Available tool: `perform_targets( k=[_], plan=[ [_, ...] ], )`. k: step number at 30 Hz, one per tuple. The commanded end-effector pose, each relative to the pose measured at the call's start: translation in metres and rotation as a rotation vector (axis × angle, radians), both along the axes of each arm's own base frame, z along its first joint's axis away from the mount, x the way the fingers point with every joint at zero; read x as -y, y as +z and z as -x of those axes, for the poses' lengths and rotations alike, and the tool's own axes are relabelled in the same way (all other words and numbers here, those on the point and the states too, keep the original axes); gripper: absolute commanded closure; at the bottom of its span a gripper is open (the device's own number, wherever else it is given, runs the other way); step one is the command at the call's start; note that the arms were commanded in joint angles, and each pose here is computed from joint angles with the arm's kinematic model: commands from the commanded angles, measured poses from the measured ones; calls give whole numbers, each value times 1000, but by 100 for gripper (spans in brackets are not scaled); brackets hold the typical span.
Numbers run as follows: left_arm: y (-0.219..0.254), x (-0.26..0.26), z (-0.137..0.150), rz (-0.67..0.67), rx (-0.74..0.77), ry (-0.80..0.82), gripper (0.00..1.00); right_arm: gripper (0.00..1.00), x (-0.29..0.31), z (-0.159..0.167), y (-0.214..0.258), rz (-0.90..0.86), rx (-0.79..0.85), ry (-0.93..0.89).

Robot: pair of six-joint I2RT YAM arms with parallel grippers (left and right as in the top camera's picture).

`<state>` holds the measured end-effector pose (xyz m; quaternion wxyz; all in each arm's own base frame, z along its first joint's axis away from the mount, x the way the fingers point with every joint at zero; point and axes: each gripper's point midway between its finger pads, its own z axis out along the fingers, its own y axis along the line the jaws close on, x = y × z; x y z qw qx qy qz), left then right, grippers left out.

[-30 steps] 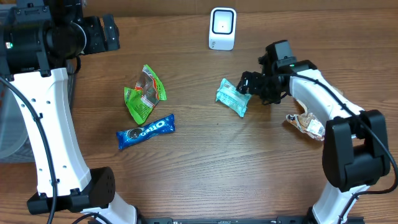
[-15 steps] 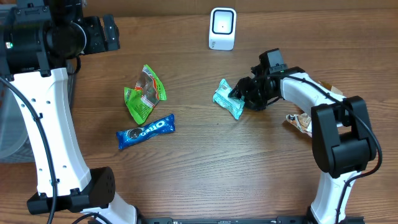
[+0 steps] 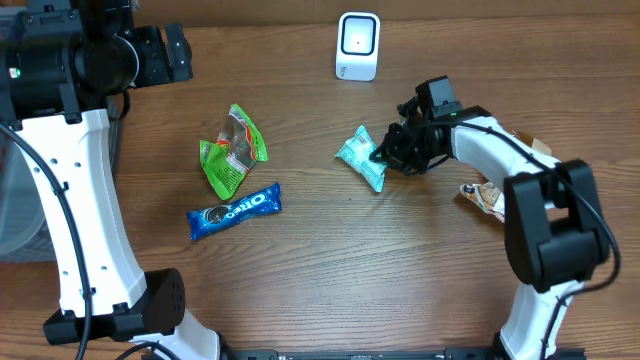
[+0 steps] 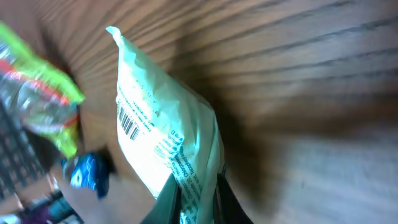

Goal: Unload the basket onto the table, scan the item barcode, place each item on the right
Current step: 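Lift the pale green bag and hold it to the white scanner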

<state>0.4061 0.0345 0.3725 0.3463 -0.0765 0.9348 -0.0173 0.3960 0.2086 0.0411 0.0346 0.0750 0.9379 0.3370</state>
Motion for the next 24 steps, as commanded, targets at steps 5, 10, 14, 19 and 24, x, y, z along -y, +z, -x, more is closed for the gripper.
perform_targets(
  k=[5, 10, 14, 19, 24],
  plan=[
    [-2, -1, -2, 5, -4, 9, 0, 96, -2, -9, 201, -25, 527, 177],
    [-2, -1, -2, 5, -4, 9, 0, 96, 14, 1, 258, 43, 650, 150],
    [-2, -1, -2, 5, -4, 9, 0, 96, 16, 4, 269, 49, 680, 148],
    [-2, -1, -2, 5, -4, 9, 0, 96, 31, -7, 263, 145, 691, 94],
    [-2, -1, -2, 5, -4, 9, 0, 96, 48, -45, 244, 393, 752, -22]
  ],
)
